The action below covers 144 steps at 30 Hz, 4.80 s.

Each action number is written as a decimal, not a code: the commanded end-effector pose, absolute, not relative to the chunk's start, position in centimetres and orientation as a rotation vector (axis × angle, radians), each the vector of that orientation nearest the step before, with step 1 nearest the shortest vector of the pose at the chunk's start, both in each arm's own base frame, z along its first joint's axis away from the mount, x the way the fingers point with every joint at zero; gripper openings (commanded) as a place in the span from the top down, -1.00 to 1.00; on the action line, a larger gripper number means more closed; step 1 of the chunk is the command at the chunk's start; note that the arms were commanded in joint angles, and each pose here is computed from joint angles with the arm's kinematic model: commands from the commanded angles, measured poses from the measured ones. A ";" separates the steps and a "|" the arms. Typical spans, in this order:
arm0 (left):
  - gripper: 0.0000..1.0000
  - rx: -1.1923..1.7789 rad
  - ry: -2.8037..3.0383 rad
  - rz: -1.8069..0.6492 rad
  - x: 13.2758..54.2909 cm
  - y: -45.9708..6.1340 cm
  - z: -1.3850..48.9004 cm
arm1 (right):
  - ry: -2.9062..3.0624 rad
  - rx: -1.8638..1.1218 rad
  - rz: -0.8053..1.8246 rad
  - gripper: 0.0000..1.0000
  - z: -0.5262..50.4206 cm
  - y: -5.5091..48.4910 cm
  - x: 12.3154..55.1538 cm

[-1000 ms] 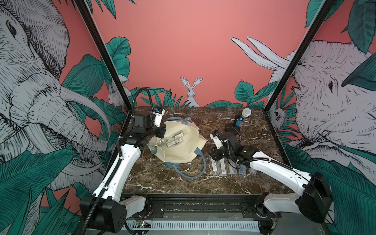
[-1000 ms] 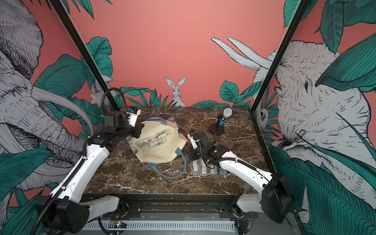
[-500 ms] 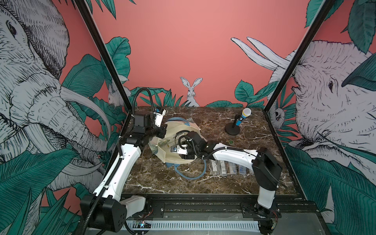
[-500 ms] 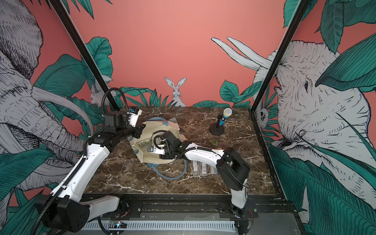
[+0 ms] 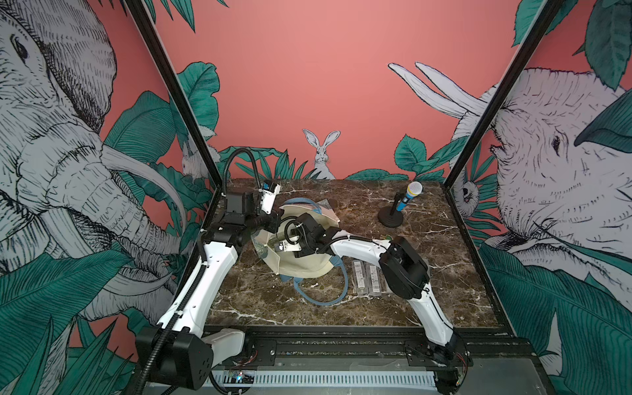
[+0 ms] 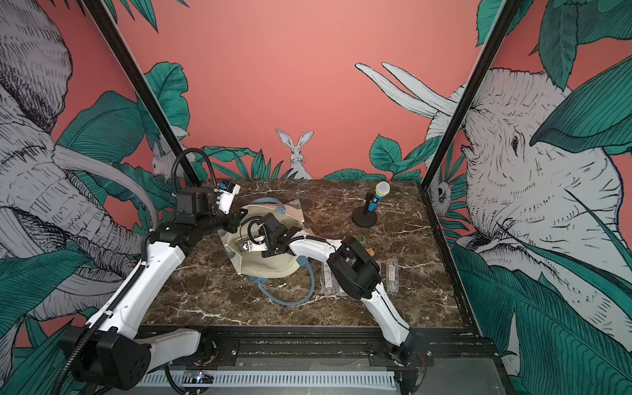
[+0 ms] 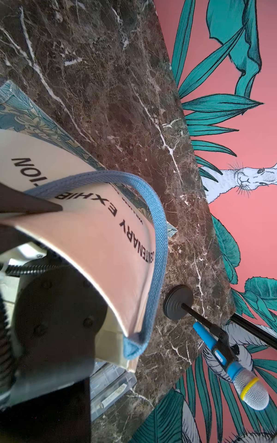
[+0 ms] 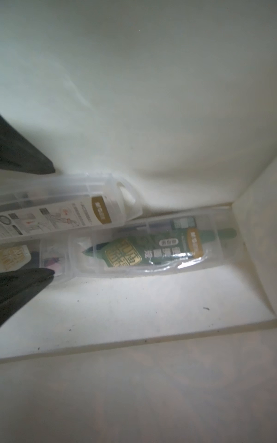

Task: Take out the compass set from the canvas bag
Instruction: Pick up the compass set from the canvas bag, then place the compass set at the center of the board, then pick up the compass set from the canvas bag.

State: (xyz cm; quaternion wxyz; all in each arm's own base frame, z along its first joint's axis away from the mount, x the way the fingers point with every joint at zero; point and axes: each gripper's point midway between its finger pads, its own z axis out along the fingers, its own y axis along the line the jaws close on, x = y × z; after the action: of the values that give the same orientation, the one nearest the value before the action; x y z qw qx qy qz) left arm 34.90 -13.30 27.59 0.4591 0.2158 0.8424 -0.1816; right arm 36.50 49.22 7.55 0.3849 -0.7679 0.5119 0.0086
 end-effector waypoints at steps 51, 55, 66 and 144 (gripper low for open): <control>1.00 0.505 2.021 -0.441 35.3 -13.1 28.6 | 2.342 -1.410 0.550 0.32 14.3 43.0 30.9; 1.00 0.503 2.024 -0.434 35.4 -13.1 28.5 | 2.338 -1.417 0.604 0.33 17.3 42.0 28.2; 1.00 0.495 2.023 -0.436 35.5 -13.1 28.4 | 2.269 -1.041 0.728 0.31 28.1 33.8 24.3; 1.00 0.529 2.011 -0.487 34.6 -14.0 29.5 | 1.112 -1.720 0.414 -0.06 24.0 39.4 23.7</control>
State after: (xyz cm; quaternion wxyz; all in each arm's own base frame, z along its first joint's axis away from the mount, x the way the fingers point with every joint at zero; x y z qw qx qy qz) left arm 35.03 -13.30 27.49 0.4633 0.2079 0.8417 -0.1837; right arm 25.10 35.47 23.08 0.4641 -0.6264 0.5993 0.1818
